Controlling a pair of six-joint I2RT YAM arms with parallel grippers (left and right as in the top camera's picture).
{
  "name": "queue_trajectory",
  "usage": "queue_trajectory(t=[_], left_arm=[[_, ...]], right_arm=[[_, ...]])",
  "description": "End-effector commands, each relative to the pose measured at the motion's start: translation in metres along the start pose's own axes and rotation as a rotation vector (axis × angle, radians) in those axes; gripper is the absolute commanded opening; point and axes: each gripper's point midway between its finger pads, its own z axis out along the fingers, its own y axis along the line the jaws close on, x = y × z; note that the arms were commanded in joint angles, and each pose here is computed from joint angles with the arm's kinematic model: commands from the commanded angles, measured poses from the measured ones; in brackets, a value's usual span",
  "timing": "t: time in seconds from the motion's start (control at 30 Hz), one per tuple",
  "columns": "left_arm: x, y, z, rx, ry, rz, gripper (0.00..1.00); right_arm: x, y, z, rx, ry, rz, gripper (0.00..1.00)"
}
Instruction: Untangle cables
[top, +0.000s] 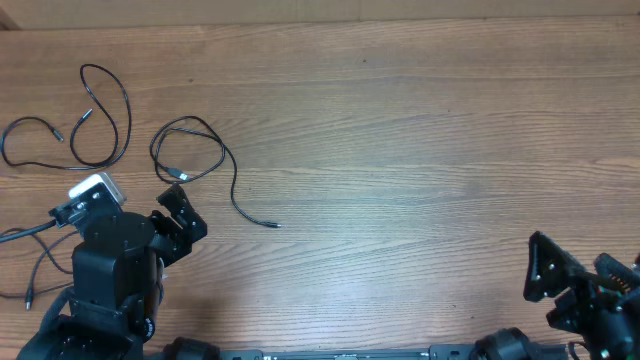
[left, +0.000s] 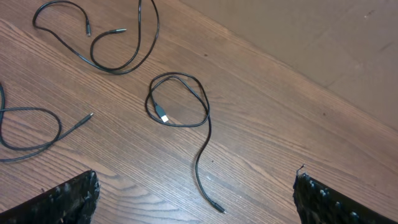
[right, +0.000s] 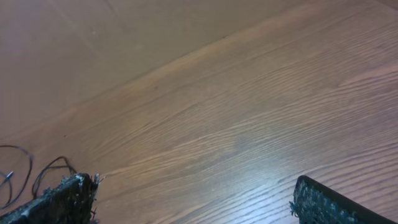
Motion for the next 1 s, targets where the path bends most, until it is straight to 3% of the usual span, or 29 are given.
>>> queue_trajectory(t=[0.0,0.5,0.97], left_arm=[[-0.001,0.001,0.001,-0.013,-0.009,-0.005,1.00],[-0.001,0.001,0.001,-0.013,-0.009,-0.005,1.00],[-0.001,0.001,0.001,-0.013,-0.009,-0.005,1.00]], right_arm=[[-0.001,-0.005,0.006,0.029,-0.029,-0.008,1.00],[0.027,-0.024,0.047,0.028,-0.179,0.065,1.00],[0.035,-0.013,0.109,-0.096,-0.366,0.200,1.00]])
